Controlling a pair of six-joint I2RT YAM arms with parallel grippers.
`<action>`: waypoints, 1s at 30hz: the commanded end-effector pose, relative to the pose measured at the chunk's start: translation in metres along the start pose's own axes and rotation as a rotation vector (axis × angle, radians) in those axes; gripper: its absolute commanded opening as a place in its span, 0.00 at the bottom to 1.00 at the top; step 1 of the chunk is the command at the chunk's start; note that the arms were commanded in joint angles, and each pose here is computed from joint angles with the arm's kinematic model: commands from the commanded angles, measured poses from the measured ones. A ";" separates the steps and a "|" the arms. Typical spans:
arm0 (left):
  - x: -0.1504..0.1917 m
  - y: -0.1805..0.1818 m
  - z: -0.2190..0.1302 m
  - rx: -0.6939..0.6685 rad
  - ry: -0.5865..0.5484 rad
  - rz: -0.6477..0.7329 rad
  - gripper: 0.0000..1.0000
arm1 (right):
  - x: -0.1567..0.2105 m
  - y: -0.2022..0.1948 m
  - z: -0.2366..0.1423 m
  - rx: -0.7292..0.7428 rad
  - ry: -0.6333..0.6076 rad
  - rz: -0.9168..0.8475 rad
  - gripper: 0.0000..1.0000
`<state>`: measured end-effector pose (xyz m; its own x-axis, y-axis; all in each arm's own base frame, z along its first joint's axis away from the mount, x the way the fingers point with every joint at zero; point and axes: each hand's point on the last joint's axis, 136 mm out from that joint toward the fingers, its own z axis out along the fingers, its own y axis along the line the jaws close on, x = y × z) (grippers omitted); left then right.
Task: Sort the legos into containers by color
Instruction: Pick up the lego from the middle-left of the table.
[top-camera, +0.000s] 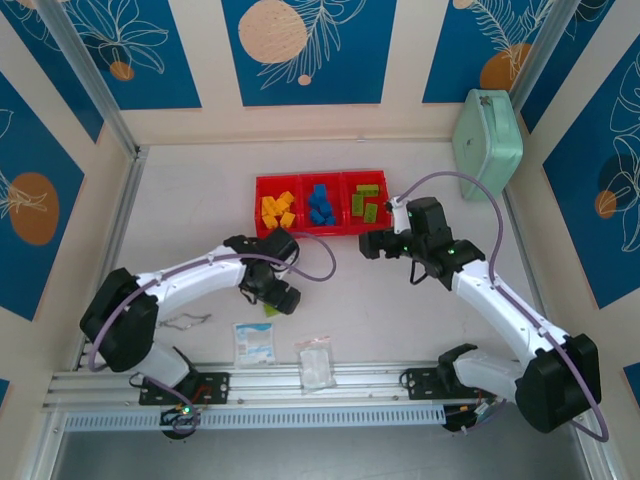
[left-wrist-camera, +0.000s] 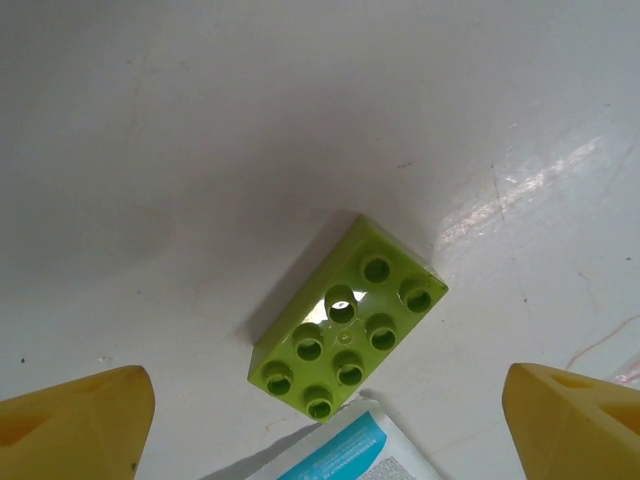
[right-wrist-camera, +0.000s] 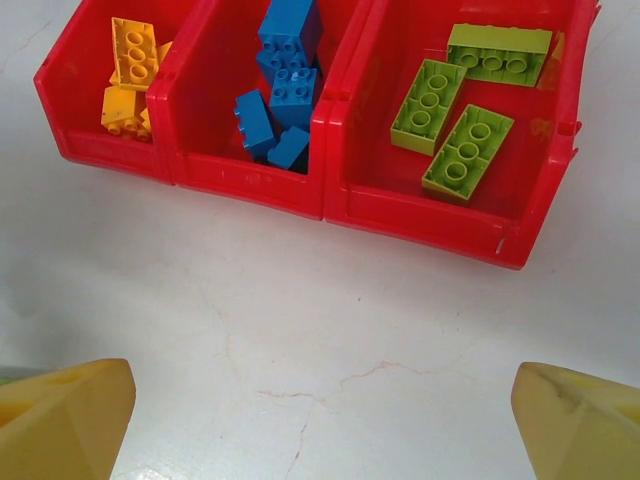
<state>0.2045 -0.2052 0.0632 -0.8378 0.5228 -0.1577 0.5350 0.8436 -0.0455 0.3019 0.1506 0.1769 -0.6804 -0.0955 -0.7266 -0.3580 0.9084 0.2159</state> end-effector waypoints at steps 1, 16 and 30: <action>-0.007 0.000 0.004 -0.018 -0.017 0.024 0.88 | -0.003 -0.002 -0.008 0.006 -0.030 0.010 0.97; 0.004 -0.014 0.033 0.058 -0.028 0.025 0.75 | 0.000 -0.006 -0.018 0.015 -0.036 0.053 0.97; 0.032 -0.024 0.060 0.123 0.050 -0.057 0.59 | -0.001 -0.005 -0.011 0.001 -0.016 0.075 0.97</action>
<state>0.1930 -0.2140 0.0162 -0.8584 0.4842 -0.1695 0.5051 0.8555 -0.1142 0.2979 0.1408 0.1856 -0.6798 -0.0389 -0.7324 -0.3152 0.9172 0.2439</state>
